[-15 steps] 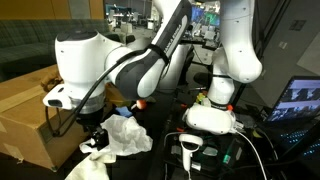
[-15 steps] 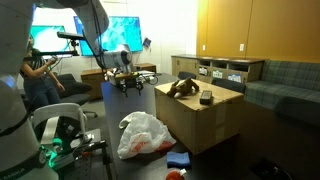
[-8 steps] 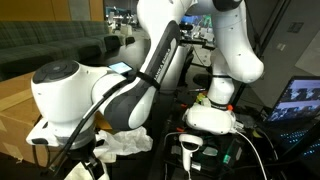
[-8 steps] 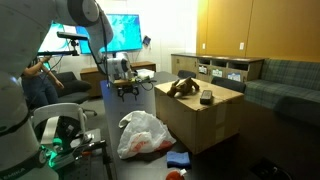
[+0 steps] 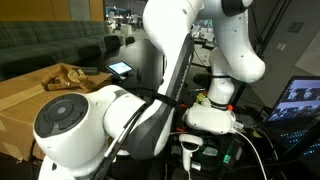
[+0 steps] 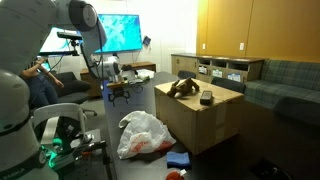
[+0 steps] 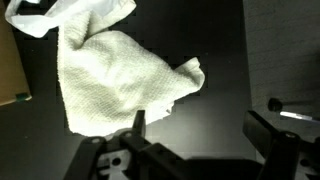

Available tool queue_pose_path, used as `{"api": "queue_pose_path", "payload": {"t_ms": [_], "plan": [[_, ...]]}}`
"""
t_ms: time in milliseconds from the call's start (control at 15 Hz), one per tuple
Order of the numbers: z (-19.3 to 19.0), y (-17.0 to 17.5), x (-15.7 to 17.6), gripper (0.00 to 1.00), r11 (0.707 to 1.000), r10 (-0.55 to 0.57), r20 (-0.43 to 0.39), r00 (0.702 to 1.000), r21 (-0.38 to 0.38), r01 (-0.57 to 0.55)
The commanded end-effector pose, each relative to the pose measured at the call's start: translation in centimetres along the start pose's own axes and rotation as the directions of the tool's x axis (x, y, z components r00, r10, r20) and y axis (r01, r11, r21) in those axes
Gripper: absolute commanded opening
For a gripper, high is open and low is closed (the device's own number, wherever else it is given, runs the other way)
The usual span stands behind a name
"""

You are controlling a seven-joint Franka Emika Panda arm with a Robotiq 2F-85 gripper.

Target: Remove the orange plush toy from the box and replace it with the gray duster, remove the blue object from the box and replace it with the brown toy and remove the plastic bag from the box and replace it with the white towel

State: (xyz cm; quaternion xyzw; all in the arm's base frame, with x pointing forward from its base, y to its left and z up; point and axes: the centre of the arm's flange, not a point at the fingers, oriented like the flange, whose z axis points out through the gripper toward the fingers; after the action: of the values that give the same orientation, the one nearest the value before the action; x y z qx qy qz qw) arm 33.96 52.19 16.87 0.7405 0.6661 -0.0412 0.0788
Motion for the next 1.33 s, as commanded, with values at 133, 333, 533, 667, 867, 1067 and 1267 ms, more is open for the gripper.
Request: {"api": "queue_pose_path", "payload": {"t_ms": [133, 333, 533, 667, 867, 1067, 1267], "plan": [[2.1, -1.4, 2.5, 1.00, 0.955, -0.293, 0.067, 0.954, -0.024, 0.295], [3.0, -1.4, 3.4, 1.00, 0.903, -0.420, 0.061, 0.905, -0.066, 0.424], [3.7, -0.3, 4.4, 1.00, 0.858, -0.505, 0.045, 0.862, -0.083, 0.507], [4.0, 0.8, 4.7, 1.00, 0.831, -0.552, 0.015, 0.833, -0.069, 0.552], [4.9, 3.0, 4.6, 1.00, 0.787, -0.616, -0.018, 0.787, -0.053, 0.615], [6.1, 5.7, 3.6, 1.00, 0.769, -0.640, -0.047, 0.767, -0.038, 0.639], [7.5, 8.2, 2.3, 1.00, 0.762, -0.645, -0.084, 0.759, 0.003, 0.648]]}}
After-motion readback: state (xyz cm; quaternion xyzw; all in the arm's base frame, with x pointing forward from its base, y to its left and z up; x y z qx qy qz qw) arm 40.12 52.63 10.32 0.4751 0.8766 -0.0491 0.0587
